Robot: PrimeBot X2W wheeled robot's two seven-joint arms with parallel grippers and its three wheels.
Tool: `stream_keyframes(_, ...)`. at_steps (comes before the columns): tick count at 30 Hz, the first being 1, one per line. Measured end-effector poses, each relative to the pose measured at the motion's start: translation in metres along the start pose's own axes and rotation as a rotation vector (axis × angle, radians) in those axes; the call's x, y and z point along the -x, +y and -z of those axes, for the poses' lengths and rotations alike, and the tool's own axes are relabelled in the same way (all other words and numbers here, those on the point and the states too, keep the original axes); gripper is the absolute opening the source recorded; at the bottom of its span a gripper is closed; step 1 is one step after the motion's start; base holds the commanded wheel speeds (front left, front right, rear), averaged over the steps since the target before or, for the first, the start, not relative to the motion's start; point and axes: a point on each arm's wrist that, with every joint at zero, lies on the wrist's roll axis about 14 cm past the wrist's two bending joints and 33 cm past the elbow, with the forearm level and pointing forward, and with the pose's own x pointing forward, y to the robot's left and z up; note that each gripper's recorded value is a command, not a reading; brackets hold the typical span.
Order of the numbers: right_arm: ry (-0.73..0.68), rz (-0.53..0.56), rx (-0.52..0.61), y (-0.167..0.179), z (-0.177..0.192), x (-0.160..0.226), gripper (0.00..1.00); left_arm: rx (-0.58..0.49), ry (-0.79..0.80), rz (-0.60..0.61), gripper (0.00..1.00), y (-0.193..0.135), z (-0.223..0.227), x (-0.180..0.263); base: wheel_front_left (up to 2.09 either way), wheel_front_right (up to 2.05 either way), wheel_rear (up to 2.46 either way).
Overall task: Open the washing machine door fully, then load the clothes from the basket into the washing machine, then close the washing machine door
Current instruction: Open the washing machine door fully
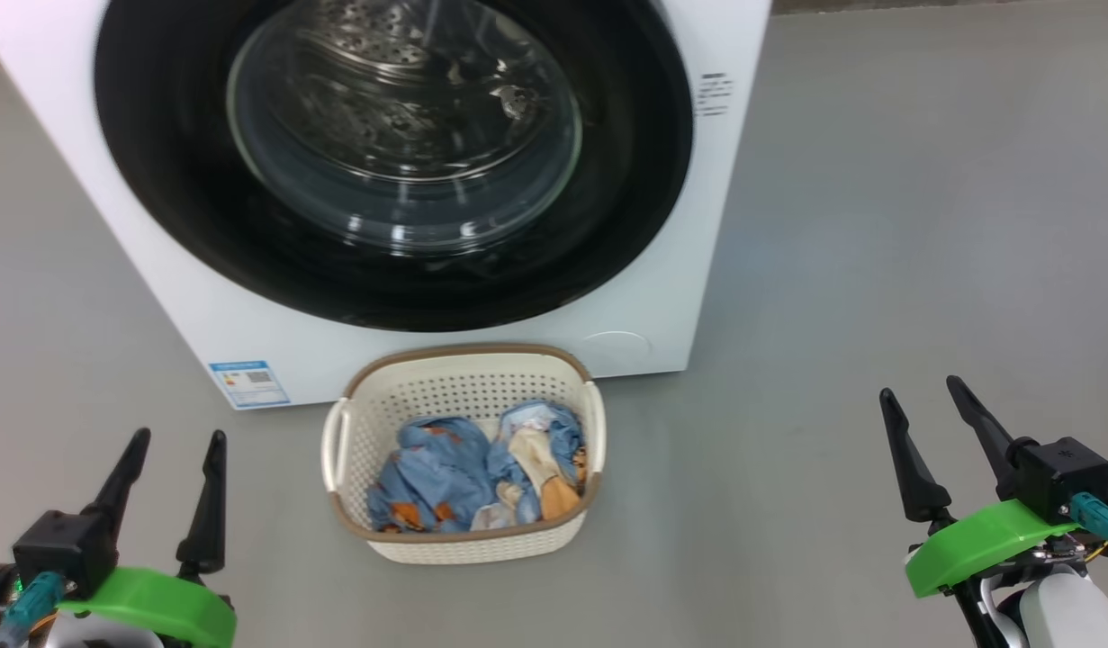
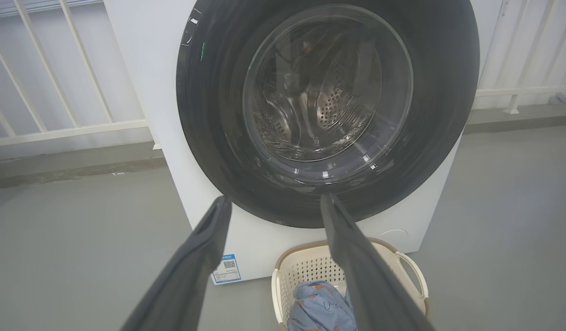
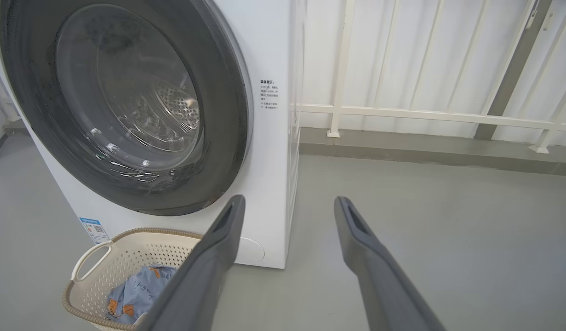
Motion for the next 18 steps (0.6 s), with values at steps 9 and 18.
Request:
stream_keyframes(9, 0.007, 0.01, -0.007, -0.0016, 0.0036, -0.0025, 1.0, 0.006, -0.026, -0.007, 1.0, 0.0001, -0.0069, -0.0054, 0.74, 0.74, -1.48)
stream_keyframes(18, 0.014, 0.007, -0.004, 0.0, 0.0068, -0.0046, 1.0, 0.0, -0.032, 0.0, 1.0, -0.0017, -0.0084, -0.0067, 0.11, 0.11, -0.23)
